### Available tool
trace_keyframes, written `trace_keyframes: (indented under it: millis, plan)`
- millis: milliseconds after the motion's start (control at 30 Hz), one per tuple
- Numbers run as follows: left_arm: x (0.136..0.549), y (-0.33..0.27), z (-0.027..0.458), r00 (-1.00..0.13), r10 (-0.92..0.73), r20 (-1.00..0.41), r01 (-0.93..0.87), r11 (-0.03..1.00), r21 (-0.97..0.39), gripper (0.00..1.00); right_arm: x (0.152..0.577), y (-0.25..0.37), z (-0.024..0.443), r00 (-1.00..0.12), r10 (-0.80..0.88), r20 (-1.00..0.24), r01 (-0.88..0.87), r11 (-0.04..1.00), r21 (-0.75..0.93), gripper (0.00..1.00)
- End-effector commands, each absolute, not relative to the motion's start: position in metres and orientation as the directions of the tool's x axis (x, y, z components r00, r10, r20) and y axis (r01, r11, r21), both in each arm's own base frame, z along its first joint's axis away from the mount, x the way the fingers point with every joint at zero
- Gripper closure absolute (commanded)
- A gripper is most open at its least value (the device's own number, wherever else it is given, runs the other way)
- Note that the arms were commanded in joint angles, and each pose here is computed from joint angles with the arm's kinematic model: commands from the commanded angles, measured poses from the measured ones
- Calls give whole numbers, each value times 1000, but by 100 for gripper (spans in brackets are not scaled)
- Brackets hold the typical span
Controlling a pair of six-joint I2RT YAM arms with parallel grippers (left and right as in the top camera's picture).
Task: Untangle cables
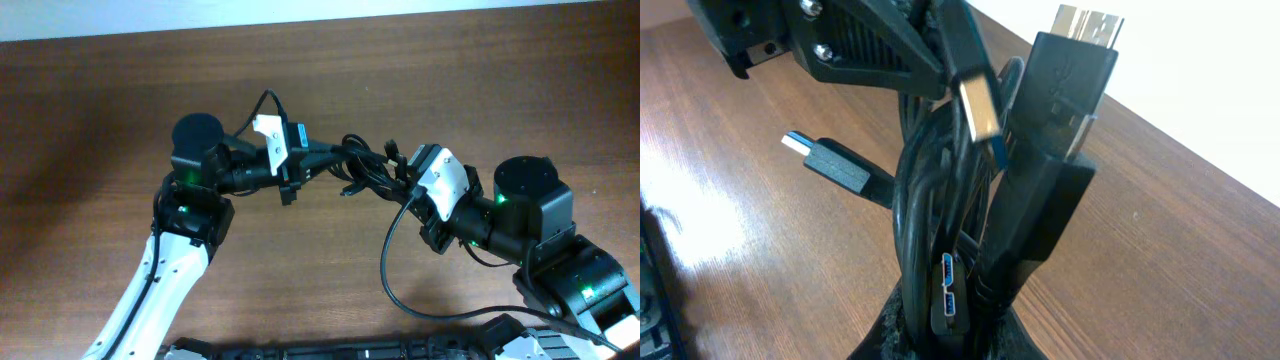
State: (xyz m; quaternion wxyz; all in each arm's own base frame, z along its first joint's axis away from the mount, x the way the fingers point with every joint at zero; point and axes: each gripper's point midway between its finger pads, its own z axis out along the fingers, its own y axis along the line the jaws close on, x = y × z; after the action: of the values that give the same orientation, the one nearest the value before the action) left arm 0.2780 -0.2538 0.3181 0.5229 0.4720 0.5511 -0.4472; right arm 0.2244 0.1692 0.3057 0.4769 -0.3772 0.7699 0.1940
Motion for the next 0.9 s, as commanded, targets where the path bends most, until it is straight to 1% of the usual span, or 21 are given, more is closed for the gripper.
trace_keyframes:
  millis: [0, 67, 167, 200, 333, 500, 533, 600, 700, 733, 767, 800, 833, 867]
  plan:
    - [311, -243, 324, -107, 20, -994, 932, 350, -93, 100, 220, 173, 311, -228, -399, -888, -786, 614, -73, 96]
    - [321, -239, 323, -168, -9, -986, 900, 406, -157, 100, 221, 172, 311, -230, -400, -887, -782, 619, -76, 96]
    - [340, -229, 322, -319, -120, -940, 794, 507, -334, 100, 223, 168, 308, -242, -408, -880, -768, 635, -84, 96]
    - [342, -228, 324, -342, -147, -928, 778, 510, -368, 100, 224, 166, 307, -250, -412, -876, -760, 644, -86, 96]
    - [339, -230, 346, -313, -208, -927, 802, 465, -375, 100, 227, 154, 294, -311, -436, -845, -715, 693, -94, 96]
    - [336, -232, 350, -300, -208, -931, 817, 449, -363, 100, 228, 152, 294, -313, -438, -843, -709, 698, -100, 96]
    - [337, -231, 350, -297, -211, -931, 812, 457, -363, 100, 228, 152, 293, -315, -439, -842, -709, 698, -99, 96]
    - [350, -223, 350, -291, -243, -925, 767, 519, -378, 100, 228, 152, 293, -316, -439, -841, -709, 698, -99, 96]
    - [359, -216, 344, -342, -291, -893, 701, 553, -449, 100, 228, 152, 294, -311, -437, -844, -709, 698, -100, 96]
    - [356, -219, 344, -348, -283, -894, 711, 541, -448, 100, 228, 152, 295, -310, -437, -844, -709, 698, -100, 96]
    - [348, -226, 345, -354, -263, -898, 743, 504, -441, 100, 228, 153, 295, -309, -435, -846, -711, 696, -99, 95]
    - [341, -231, 346, -334, -231, -914, 780, 478, -405, 100, 228, 153, 295, -311, -432, -847, -710, 698, -95, 85]
    - [327, -238, 352, -272, -179, -945, 852, 412, -323, 100, 229, 154, 297, -308, -428, -850, -708, 699, -95, 75]
    - [315, -244, 358, -213, -151, -965, 901, 351, -254, 100, 229, 155, 299, -300, -423, -855, -713, 695, -94, 67]
